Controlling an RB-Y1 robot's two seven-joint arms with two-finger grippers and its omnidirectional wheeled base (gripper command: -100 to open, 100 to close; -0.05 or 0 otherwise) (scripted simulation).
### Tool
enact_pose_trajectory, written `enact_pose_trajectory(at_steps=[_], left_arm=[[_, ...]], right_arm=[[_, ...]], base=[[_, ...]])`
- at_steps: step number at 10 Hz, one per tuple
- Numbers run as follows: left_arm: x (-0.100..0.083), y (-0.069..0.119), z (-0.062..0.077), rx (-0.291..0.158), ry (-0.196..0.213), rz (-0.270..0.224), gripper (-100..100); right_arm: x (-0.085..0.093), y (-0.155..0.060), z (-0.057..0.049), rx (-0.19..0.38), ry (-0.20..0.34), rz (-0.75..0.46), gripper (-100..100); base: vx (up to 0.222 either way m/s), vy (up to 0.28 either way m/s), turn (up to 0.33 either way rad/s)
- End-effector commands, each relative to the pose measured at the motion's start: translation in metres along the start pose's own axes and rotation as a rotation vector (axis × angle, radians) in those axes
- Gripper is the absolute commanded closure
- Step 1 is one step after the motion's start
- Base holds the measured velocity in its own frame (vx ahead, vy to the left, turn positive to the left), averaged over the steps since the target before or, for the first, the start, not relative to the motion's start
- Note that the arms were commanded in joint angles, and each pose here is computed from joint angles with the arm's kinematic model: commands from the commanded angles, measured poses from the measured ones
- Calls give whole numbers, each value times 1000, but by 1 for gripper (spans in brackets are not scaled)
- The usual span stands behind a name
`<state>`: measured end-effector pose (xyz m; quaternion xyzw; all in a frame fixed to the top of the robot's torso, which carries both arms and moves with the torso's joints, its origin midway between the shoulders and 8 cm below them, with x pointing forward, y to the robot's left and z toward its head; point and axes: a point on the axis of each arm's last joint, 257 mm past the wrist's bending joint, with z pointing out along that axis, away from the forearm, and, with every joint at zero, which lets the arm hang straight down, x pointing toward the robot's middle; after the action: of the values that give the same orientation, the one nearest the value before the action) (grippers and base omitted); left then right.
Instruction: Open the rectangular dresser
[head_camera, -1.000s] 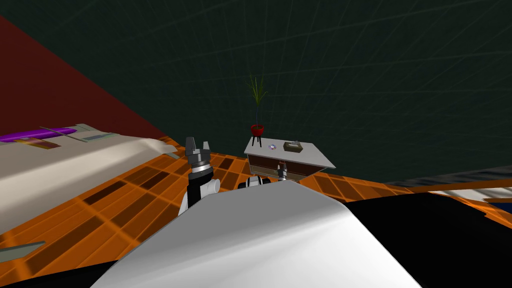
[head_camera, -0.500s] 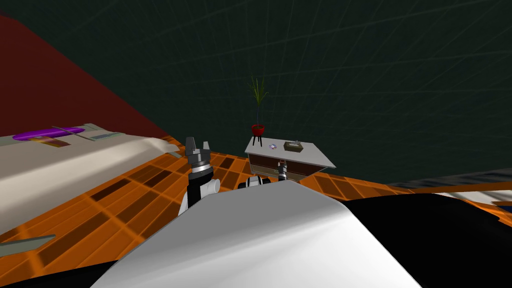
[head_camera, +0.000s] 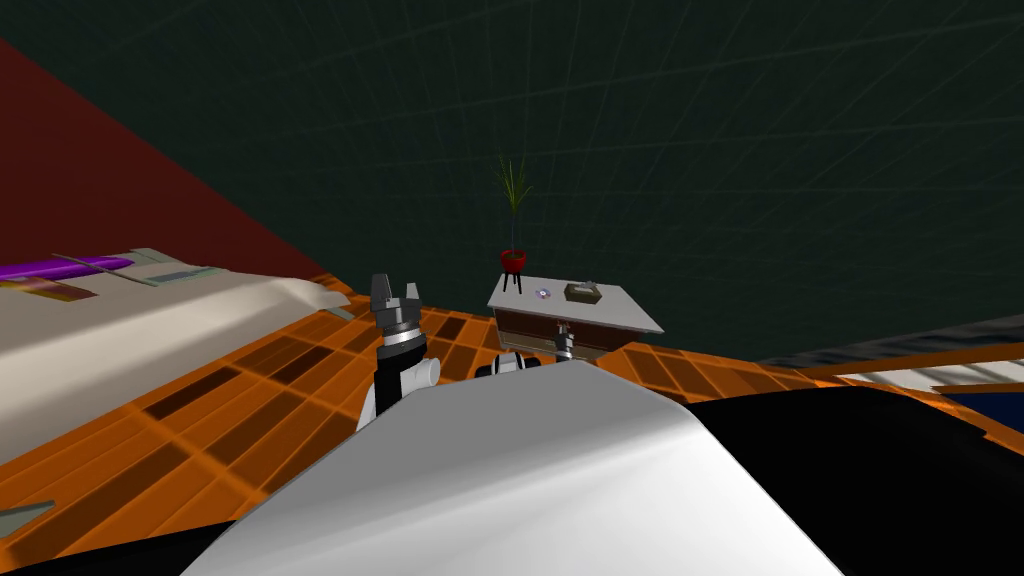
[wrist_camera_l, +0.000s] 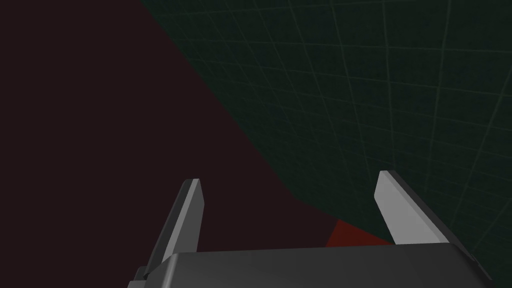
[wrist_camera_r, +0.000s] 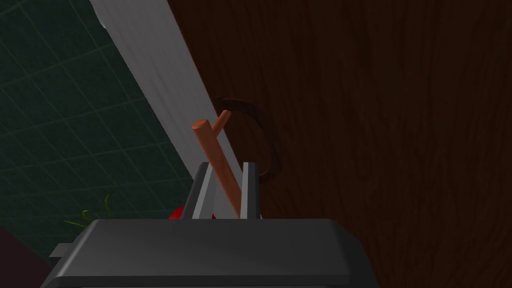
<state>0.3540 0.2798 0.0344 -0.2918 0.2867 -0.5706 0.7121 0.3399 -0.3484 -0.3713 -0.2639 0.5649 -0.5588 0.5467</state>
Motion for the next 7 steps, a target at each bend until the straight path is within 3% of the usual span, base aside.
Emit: enact_pose_trajectory(at_steps=[1,4,7], left_arm=[[0,0,0,0,0,0,0],[0,0,0,0,0,0,0],[0,0,0,0,0,0,0]], right_arm=[[-23,13,1,-55,-57,10,100],[-38,18,1,-82,-95,17,100],[-38,14,-1,-74,-98,17,100]], base=[[-95,69,-334],[-86,37,-150],[-94,28,-30]])
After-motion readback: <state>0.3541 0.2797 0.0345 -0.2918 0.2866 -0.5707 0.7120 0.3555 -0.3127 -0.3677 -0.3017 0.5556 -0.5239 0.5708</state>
